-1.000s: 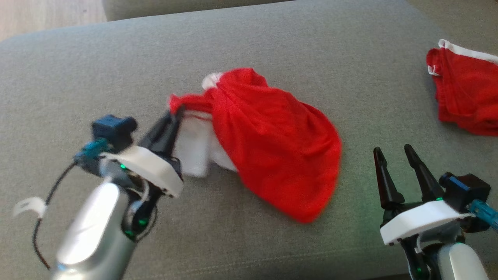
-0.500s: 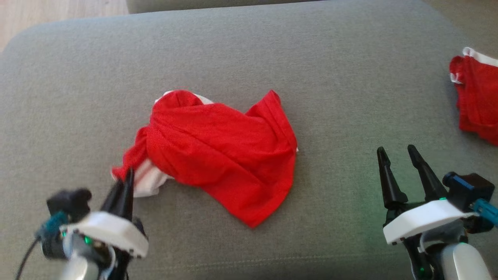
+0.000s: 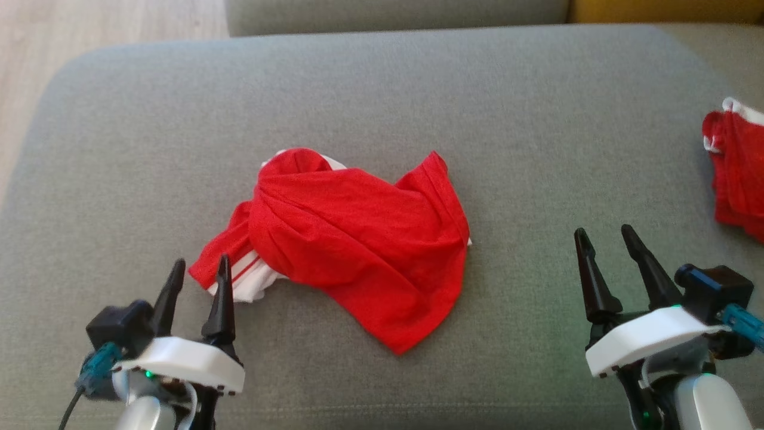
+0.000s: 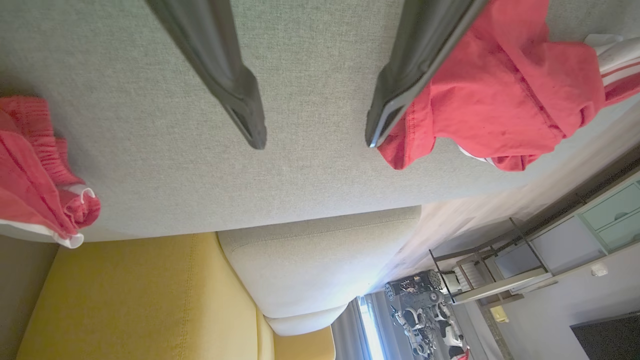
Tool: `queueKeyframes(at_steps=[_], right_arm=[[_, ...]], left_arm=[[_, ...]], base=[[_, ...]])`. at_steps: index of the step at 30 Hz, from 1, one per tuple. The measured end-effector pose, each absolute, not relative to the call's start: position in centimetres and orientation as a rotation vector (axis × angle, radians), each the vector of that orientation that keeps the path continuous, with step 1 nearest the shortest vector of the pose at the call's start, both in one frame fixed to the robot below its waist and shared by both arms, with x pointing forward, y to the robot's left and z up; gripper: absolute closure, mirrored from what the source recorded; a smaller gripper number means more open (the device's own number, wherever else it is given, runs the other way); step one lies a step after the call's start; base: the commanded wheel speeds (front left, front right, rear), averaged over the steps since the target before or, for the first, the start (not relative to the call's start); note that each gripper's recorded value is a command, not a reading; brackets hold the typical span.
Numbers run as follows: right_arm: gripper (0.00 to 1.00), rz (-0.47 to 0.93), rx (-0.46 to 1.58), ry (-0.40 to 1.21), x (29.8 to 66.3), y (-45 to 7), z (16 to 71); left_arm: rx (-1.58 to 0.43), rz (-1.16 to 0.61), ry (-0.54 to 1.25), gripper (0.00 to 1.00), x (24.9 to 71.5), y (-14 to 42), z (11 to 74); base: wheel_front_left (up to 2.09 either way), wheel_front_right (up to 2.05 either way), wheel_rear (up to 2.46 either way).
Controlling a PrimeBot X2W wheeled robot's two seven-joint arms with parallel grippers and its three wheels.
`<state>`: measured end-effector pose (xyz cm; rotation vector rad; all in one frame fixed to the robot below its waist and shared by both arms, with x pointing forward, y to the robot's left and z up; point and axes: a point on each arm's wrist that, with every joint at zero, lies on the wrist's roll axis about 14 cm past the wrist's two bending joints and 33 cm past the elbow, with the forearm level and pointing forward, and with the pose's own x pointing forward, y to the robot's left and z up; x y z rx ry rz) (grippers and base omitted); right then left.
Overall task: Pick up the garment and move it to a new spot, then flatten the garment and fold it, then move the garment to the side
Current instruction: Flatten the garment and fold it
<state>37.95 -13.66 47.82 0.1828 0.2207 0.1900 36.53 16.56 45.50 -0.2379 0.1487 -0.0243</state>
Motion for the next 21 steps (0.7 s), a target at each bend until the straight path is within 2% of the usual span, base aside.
queueKeyframes(at_steps=[8, 21], right_arm=[[0.00, 0.229, 0.167, 0.207, 36.5, -12.5, 48.8], [0.00, 0.250, 0.163, 0.222, 34.1, -11.9, 48.8]], left_arm=[[-0.121, -0.034, -0.017, 0.00, 36.2, 17.4, 50.2], [-0.083, -0.026, 0.041, 0.00, 33.0, 17.6, 48.9]], base=[[0.00, 0.00, 0.00], [0.00, 0.00, 0.00]])
